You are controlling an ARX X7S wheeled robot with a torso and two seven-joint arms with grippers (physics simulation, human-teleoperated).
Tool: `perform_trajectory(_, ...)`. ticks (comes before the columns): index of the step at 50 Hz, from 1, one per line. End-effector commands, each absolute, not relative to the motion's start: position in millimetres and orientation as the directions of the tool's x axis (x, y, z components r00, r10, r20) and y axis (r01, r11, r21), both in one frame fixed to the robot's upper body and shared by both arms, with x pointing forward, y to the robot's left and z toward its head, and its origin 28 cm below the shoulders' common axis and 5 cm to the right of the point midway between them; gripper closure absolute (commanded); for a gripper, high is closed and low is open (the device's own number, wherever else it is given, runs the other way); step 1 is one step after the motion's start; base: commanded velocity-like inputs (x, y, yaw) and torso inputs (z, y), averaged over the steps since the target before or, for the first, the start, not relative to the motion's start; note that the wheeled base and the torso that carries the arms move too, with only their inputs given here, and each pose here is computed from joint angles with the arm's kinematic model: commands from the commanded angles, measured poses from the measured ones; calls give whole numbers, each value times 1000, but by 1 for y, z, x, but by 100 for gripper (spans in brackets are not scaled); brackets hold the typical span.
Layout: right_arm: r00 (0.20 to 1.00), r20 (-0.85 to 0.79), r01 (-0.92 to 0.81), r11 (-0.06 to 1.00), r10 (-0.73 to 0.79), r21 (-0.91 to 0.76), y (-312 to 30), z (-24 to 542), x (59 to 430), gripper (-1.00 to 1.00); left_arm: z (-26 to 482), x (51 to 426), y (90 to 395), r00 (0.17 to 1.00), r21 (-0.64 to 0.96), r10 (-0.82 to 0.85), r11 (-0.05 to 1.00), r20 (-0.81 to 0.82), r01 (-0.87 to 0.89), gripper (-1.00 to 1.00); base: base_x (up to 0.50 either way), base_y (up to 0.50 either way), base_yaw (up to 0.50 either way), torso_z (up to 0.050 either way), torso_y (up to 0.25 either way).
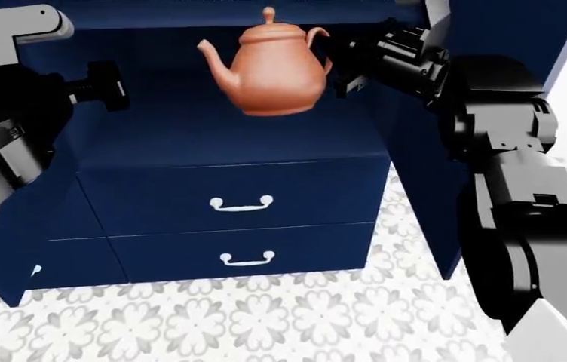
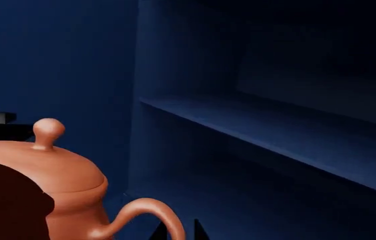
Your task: Pick the teapot from the counter and place it in the cabinet.
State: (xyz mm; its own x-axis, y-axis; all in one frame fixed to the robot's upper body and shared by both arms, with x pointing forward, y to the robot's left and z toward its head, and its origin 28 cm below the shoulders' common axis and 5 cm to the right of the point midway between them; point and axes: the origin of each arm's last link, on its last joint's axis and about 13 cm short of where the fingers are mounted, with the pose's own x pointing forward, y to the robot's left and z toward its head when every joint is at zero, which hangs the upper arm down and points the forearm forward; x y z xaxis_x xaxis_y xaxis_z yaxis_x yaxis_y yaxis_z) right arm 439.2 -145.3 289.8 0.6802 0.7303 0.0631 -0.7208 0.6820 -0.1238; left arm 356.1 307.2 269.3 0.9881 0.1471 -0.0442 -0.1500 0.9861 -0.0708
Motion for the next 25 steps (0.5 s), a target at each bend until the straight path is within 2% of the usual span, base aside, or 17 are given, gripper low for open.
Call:
perform_trajectory(1, 680, 84, -719, 685, 728, -116, -145, 291, 439, 100, 269, 358, 307, 988, -71, 147, 986, -45, -149, -100, 318, 12, 0, 0, 0)
perform_trajectory(25, 681, 86, -718, 686, 727, -116, -146, 292, 439, 100, 269, 358, 307, 988, -70, 146, 986, -44, -149, -100, 335, -25, 0, 0, 1)
